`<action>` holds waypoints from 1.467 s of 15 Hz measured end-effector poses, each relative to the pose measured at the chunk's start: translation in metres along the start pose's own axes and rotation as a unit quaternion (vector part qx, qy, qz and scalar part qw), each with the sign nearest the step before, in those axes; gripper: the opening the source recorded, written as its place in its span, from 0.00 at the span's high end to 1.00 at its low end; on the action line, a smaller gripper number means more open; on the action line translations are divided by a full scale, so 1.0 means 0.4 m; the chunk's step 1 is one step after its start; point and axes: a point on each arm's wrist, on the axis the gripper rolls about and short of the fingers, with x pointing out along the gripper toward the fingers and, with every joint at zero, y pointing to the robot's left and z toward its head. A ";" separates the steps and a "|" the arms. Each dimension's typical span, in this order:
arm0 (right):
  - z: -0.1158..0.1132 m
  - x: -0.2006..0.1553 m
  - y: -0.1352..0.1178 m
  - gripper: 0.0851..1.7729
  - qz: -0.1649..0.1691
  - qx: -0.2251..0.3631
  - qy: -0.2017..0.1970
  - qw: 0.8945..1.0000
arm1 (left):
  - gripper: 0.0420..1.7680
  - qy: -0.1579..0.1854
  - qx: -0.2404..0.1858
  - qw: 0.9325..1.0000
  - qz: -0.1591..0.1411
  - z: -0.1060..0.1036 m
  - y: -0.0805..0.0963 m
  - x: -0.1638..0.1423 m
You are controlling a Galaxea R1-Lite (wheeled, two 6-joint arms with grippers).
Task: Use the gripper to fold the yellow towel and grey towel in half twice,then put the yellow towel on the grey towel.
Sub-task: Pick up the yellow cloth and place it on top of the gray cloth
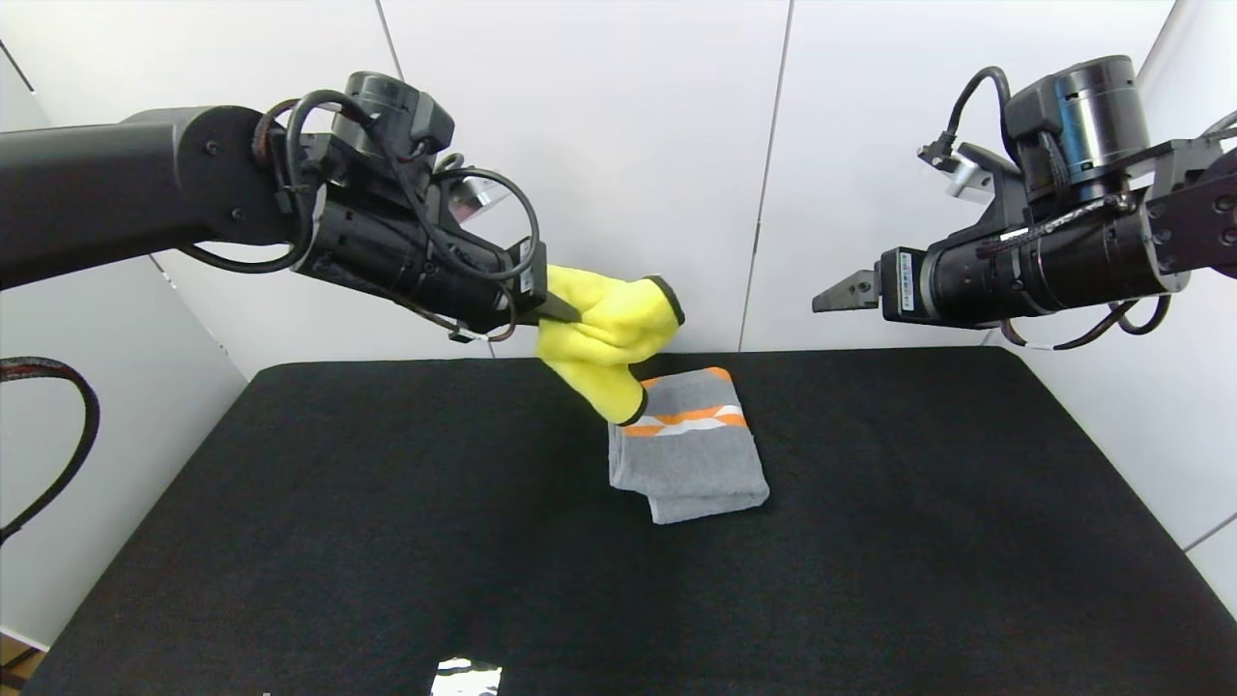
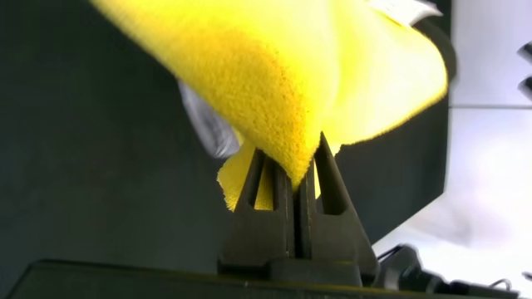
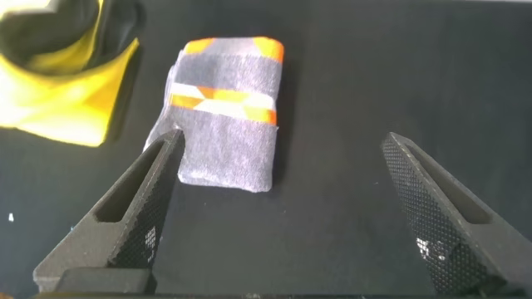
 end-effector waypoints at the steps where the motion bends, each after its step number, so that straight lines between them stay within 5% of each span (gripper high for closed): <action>1: 0.002 -0.003 -0.002 0.04 -0.001 0.000 -0.002 1.000 | 0.95 -0.008 0.007 1.000 -0.013 -0.005 -0.032 0.019; 6: 0.006 -0.010 -0.007 0.04 -0.003 0.002 -0.006 1.000 | 0.95 -0.007 0.018 0.999 -0.047 -0.029 -0.099 0.074; 10: 0.008 -0.012 -0.008 0.04 -0.003 0.003 -0.007 1.000 | 0.95 0.005 0.021 0.998 -0.052 -0.043 -0.111 0.099; 22: 0.008 -0.014 -0.007 0.04 -0.002 0.002 -0.008 1.000 | 0.95 -0.029 0.015 0.993 -0.116 -0.064 -0.175 0.212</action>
